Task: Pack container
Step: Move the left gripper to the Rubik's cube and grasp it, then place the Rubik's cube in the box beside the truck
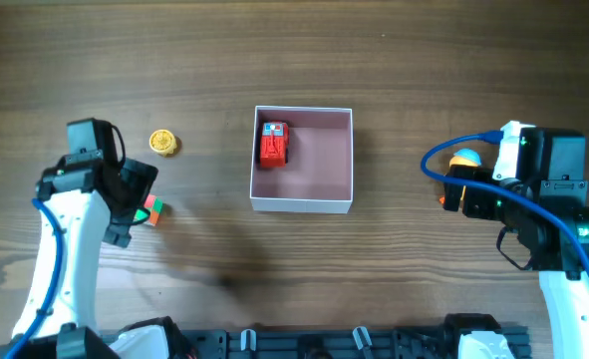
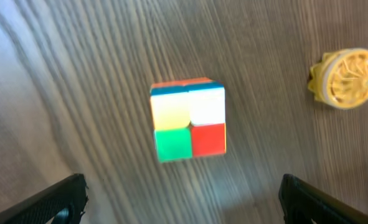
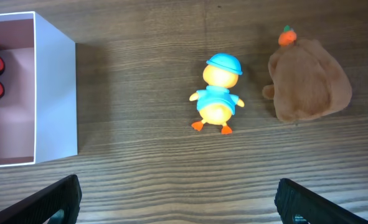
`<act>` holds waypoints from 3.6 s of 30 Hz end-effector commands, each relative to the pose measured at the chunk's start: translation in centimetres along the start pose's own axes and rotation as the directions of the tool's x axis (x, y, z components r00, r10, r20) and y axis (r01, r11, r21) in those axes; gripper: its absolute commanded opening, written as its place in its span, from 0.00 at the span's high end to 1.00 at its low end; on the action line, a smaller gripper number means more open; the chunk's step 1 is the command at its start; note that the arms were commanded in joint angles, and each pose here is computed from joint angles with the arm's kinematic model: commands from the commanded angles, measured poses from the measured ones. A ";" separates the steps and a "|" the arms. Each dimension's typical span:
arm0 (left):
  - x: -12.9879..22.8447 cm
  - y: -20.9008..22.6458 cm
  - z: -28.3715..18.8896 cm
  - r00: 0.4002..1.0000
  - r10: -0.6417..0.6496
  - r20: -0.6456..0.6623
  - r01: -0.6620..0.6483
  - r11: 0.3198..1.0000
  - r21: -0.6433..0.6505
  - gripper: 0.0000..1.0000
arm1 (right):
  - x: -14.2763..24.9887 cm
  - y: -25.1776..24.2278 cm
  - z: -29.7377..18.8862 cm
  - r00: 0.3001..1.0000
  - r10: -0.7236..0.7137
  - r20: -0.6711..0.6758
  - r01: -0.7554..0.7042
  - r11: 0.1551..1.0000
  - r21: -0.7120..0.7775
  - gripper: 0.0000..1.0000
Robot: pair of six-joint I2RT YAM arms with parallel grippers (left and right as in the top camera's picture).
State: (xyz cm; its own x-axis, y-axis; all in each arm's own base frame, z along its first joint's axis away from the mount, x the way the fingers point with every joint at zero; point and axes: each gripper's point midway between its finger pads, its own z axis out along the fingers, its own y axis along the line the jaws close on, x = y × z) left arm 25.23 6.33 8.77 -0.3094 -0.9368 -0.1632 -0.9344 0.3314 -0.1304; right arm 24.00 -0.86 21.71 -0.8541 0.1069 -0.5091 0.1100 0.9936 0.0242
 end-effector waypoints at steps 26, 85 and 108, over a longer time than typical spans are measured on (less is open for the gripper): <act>-0.1 0.5 7.7 0.999 -0.037 -0.036 0.032 0.992 -0.123 0.32 | -0.5 0.2 -0.8 1.000 0.009 0.023 -0.009 1.000 -0.010 0.00; 26.1 -21.9 1.8 0.204 0.916 0.346 -0.970 0.141 0.199 0.96 | -0.7 0.4 -0.8 0.999 0.012 0.030 -0.011 1.000 -0.018 0.00; 28.4 -24.9 -2.5 0.189 0.896 0.402 -0.950 0.063 0.306 0.46 | -0.6 0.4 -0.8 1.000 0.012 0.026 -0.012 1.000 -0.018 0.00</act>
State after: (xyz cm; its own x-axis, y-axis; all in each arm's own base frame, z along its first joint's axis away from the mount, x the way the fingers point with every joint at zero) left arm 39.38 -26.69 7.84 -0.8444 0.1349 -0.5185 0.2337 0.9636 -0.1299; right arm 23.94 -0.85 21.70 -0.8552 0.1073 -0.5071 0.1102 0.9936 0.0245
